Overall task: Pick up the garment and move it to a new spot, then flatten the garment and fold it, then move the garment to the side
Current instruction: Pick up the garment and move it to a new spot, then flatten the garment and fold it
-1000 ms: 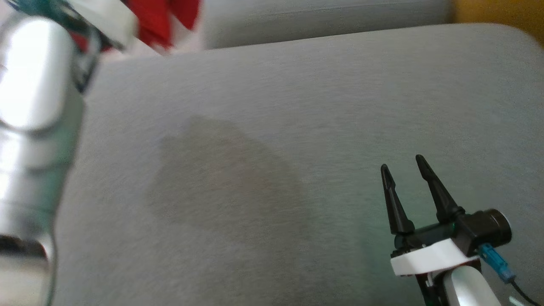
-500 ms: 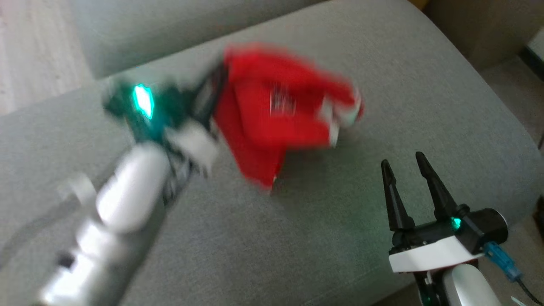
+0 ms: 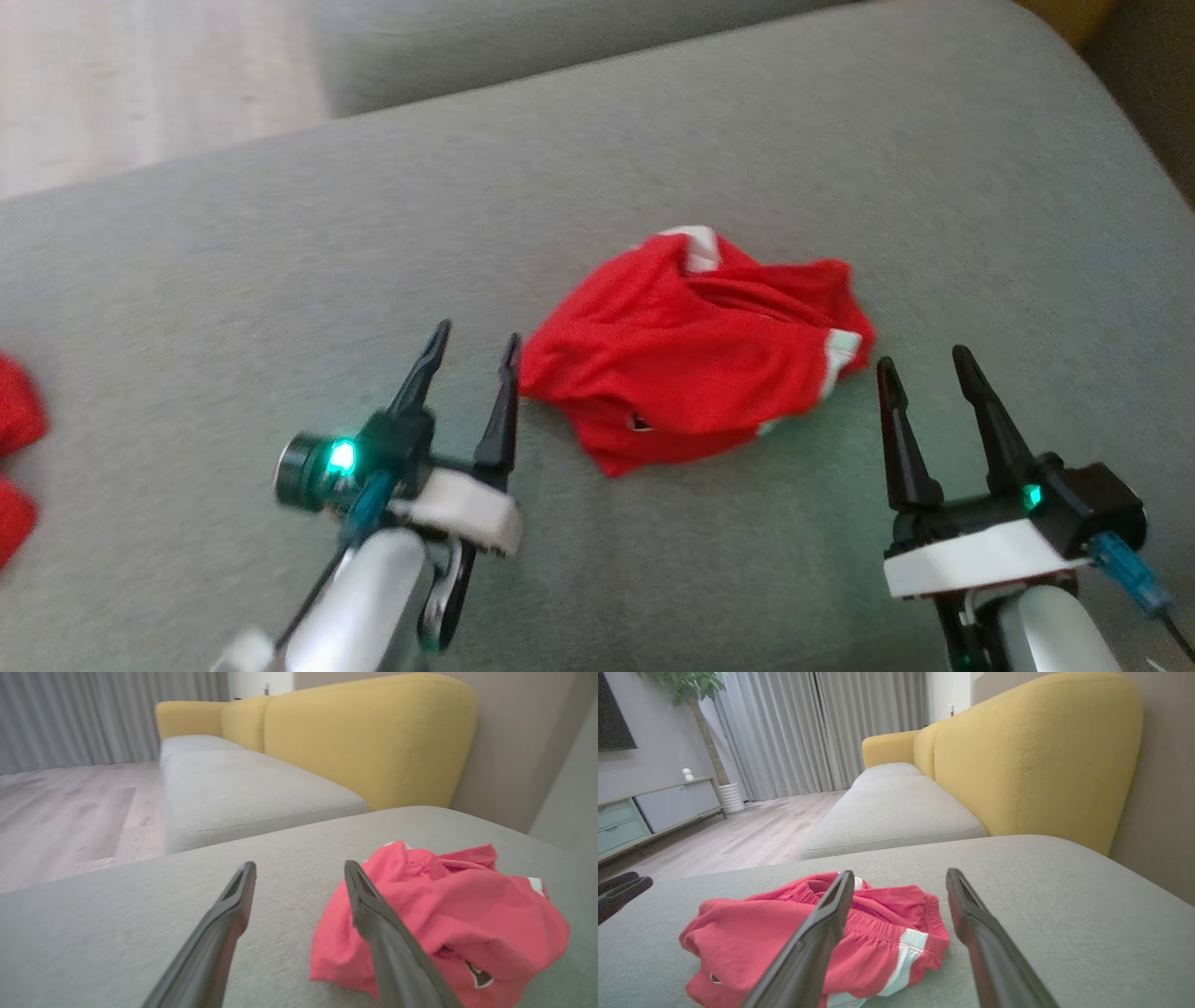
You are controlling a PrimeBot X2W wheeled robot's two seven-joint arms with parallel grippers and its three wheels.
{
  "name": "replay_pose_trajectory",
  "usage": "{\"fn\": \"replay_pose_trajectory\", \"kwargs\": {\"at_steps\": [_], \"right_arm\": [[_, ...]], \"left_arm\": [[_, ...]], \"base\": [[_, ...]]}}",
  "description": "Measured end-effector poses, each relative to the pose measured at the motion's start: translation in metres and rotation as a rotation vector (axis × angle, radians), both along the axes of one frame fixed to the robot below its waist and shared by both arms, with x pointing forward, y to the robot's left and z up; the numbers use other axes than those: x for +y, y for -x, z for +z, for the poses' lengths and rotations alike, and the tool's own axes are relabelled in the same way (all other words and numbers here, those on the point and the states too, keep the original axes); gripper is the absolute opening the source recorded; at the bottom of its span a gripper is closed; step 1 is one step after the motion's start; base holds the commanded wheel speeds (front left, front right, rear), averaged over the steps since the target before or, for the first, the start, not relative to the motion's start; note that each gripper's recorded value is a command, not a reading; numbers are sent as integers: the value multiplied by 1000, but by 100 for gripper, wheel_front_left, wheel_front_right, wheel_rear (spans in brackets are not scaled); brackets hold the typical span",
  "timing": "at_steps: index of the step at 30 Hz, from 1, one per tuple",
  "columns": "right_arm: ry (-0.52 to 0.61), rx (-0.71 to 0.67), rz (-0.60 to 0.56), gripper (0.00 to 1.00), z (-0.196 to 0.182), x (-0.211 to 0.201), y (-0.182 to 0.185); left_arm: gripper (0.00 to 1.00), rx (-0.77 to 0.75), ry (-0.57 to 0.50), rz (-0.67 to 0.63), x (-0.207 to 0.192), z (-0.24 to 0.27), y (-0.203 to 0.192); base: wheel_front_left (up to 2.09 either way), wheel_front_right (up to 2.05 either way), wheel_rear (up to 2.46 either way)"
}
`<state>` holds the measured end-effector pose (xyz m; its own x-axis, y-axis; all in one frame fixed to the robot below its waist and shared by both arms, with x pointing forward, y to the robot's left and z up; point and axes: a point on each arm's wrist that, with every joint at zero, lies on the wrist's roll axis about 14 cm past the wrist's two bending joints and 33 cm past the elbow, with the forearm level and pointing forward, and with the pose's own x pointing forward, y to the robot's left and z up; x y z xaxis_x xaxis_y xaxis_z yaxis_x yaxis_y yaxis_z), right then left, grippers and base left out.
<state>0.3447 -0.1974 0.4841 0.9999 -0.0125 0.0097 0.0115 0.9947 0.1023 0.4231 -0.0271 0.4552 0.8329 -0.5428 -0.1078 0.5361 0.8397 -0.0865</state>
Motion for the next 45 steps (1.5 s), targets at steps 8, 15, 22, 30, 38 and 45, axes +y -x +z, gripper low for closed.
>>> {"fn": "replay_pose_trajectory", "kwargs": {"at_steps": [8,15,22,30,38,45], "right_arm": [[-18,-4,85,100,-1,26,-2],[-26,-36,160,100,9,49,-4],[-23,6,202,100,-4,61,10],[-21,17,215,100,-8,65,13],[-20,21,216,100,-9,65,14],[-22,24,216,100,-10,65,15]], "left_arm": [[100,-22,60,281,84,12,46],[100,-149,89,479,149,48,86],[100,-139,57,551,173,38,127],[100,-167,35,553,177,42,134],[100,-166,4,543,175,38,135],[100,-170,1,552,176,39,135]], "base": [[0,0,0],[0,0,0],[0,0,0],[0,0,0],[0,0,0],[0,0,0]]}}
